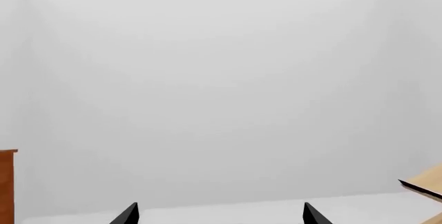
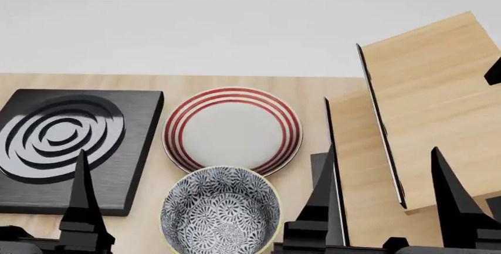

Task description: Pick up the cream cheese and put it in the bowl.

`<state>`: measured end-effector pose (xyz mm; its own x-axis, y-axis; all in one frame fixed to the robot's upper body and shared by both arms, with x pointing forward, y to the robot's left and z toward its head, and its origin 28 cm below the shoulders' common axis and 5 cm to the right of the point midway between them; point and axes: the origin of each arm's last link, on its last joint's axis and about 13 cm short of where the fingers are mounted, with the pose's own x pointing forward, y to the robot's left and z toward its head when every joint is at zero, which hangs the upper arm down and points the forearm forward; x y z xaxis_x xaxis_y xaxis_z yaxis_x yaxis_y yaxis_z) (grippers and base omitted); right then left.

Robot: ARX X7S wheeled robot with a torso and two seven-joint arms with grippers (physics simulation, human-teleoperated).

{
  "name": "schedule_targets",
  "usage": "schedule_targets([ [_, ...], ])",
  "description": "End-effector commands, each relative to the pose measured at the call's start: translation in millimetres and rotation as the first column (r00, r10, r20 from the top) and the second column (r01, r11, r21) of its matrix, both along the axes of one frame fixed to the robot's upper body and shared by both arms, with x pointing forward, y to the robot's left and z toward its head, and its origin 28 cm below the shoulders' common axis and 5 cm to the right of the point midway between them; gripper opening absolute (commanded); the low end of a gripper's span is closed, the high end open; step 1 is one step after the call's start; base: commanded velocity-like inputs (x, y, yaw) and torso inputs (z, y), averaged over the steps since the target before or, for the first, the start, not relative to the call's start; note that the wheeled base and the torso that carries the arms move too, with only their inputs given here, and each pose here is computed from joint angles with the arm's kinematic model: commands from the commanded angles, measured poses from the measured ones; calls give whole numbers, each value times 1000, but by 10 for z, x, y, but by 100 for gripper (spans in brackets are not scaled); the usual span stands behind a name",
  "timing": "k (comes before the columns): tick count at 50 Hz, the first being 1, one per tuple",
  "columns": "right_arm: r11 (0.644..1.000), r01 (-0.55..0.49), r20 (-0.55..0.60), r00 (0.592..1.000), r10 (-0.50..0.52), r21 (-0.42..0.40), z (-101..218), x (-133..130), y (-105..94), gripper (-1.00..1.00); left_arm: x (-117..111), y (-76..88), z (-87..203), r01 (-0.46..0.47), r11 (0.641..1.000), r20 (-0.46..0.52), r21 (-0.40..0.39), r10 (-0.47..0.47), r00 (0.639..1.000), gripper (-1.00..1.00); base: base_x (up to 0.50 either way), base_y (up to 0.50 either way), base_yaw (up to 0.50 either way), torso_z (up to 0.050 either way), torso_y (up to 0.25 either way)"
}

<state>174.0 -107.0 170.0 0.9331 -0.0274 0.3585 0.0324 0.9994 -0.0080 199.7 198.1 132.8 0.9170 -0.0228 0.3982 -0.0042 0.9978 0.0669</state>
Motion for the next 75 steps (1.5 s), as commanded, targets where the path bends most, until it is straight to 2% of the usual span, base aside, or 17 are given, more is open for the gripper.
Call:
schedule_targets([
  [1,1000,6,-7,1000,-5,8,-26,3,-6,100,-4,-16,-26,-32,999,-12,-19,32,999,100,0,0,0,0,0],
  [6,1000,5,-6,1000,-5,8,-30,-2,-6,100,-9,-13,-18,-35,999,-11,-17,35,999,100,0,0,0,0,0],
  [7,1000,5,-7,1000,-5,9,-30,-3,-7,100,-9,-15,-5,-28,999,-7,-44,27,1000,100,0,0,0,0,0],
  [12,1000,5,-9,1000,-5,10,-34,-6,-2,100,9,-11,-23,-59,998,-41,-10,58,997,100,0,0,0,0,0],
  [19,1000,3,-11,1000,-3,8,-42,-6,2,100,-19,-3,-34,-41,998,-14,-44,40,999,100,0,0,0,0,0],
  [27,1000,-3,-15,1000,3,4,-52,-3,14,100,-24,17,-146,-106,994,-76,-23,104,992,100,0,0,0,0,0],
  [29,1000,1,-16,1000,-1,6,-49,2,6,100,-37,39,-150,-131,990,-71,-49,127,989,100,0,0,0,0,0],
  [34,1000,10,-26,1000,-9,8,-73,18,-4,100,-38,52,-186,-182,983,-84,2,181,980,100,0,0,0,0,0],
  [37,1000,11,-30,1000,-10,7,-71,23,-3,100,-34,73,-188,-242,970,-82,-12,240,967,100,0,0,0,0,0],
  [41,1000,8,-27,1000,-8,7,-53,27,-5,100,-28,76,-215,-242,970,-92,-21,239,967,100,0,0,0,0,0],
  [45,1000,7,-28,1000,-7,8,-65,25,-13,100,-48,96,-200,-299,954,-70,-14,297,952,100,0,0,0,0,0],
  [52,1000,12,-38,999,-12,6,-99,25,-20,100,-72,90,-233,-327,945,-61,-1,326,943,100,0,0,0,0,0],
  [58,1000,15,-41,999,-15,3,-119,31,-24,100,-88,133,-244,-421,907,-56,-15,420,906,100,0,0,0,0,0],
  [69,1000,19,-43,999,-19,3,-122,24,-24,100,-105,183,-225,-482,875,-50,-29,481,875,100,0,0,0,0,0],
  [72,1000,18,-45,999,-18,1,-121,24,-20,100,-115,220,-229,-522,852,-62,-47,519,853,100,0,0,0,0,0],
  [74,999,32,-47,998,-32,-8,-145,42,-30,100,-123,223,-210,-519,853,-60,-52,516,855,100,0,0,0,0,0],
  [75,999,41,-49,998,-41,-10,-155,48,-33,100,-128,233,-211,-545,837,-63,-49,542,838,100,0,0,0,0,0],
])
